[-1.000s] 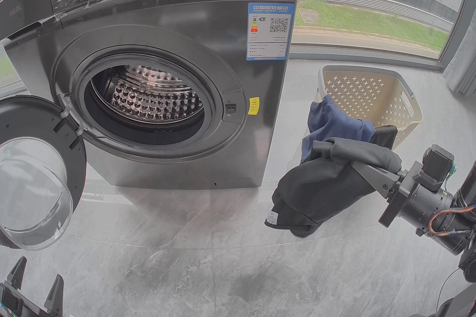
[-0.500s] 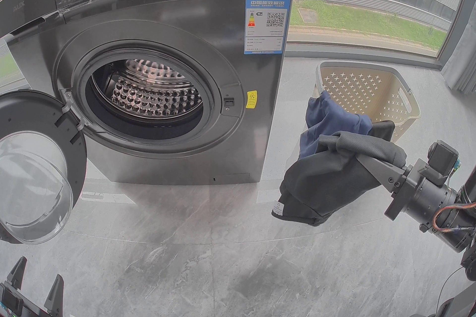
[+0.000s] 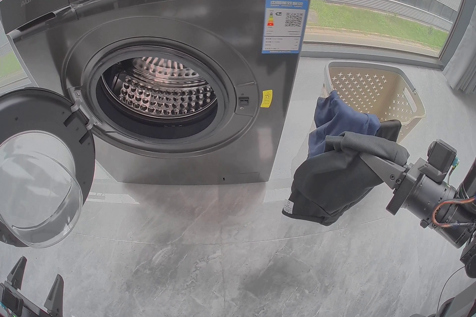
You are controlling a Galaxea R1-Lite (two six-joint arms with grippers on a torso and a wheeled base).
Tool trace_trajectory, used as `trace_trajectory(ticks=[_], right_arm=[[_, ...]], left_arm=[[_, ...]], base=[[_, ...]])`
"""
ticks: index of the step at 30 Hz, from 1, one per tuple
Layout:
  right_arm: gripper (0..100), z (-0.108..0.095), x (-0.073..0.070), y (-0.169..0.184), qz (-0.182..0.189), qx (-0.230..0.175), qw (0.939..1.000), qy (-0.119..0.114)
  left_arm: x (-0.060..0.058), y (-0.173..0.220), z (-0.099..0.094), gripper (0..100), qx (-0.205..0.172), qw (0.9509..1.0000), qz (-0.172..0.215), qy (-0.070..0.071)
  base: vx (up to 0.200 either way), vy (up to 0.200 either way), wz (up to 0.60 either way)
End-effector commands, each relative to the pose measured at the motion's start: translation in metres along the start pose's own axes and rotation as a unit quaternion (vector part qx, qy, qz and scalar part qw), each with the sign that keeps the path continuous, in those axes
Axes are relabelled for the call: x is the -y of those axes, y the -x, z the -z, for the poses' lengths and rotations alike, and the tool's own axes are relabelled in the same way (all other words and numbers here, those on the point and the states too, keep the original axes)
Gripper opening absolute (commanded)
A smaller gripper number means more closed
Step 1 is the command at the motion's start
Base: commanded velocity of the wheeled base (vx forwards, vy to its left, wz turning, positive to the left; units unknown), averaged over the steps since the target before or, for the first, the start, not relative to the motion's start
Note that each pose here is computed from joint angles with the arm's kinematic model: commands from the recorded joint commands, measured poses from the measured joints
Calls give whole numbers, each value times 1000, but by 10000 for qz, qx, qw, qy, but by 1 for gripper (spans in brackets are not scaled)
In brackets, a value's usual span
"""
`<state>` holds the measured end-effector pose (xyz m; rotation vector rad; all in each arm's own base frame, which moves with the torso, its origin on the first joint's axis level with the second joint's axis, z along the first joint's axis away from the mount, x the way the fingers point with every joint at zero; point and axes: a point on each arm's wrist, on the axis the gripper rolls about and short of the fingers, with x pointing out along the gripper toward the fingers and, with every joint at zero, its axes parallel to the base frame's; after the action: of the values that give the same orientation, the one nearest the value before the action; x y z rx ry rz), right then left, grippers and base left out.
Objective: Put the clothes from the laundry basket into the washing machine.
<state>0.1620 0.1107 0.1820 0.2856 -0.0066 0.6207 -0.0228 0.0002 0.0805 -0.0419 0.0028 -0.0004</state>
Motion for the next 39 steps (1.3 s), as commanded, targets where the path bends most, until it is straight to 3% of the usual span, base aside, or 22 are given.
trace_trajectory(ticks=[1,7,9,18,21,33,39], right_arm=[[0,0,0,-1,13,-9,10000,11],[0,-18,5,-11,124,498,9987,2],[0,-18,6,-10,137,503,9986,-34],[0,-4,10,-2,206,170,9993,-268],[0,-2,10,-2,215,141,9993,-277],[0,-1,9,-1,190,93,9994,-283],[0,2,8,0,176,33,9994,-287]], left_arm=[[0,0,4,100,-24,10000,-3,-3],[0,0,4,100,-24,10000,-3,5],[0,0,4,100,-24,10000,-3,5],[0,0,4,100,-24,10000,-11,5],[0,0,4,100,-24,10000,-11,5],[0,0,4,100,-24,10000,-11,5],[0,0,4,100,-24,10000,-11,5]], base=[[0,0,0],[0,0,0],[0,0,0],[0,0,0],[0,0,0],[0,200,0],[0,0,0]])
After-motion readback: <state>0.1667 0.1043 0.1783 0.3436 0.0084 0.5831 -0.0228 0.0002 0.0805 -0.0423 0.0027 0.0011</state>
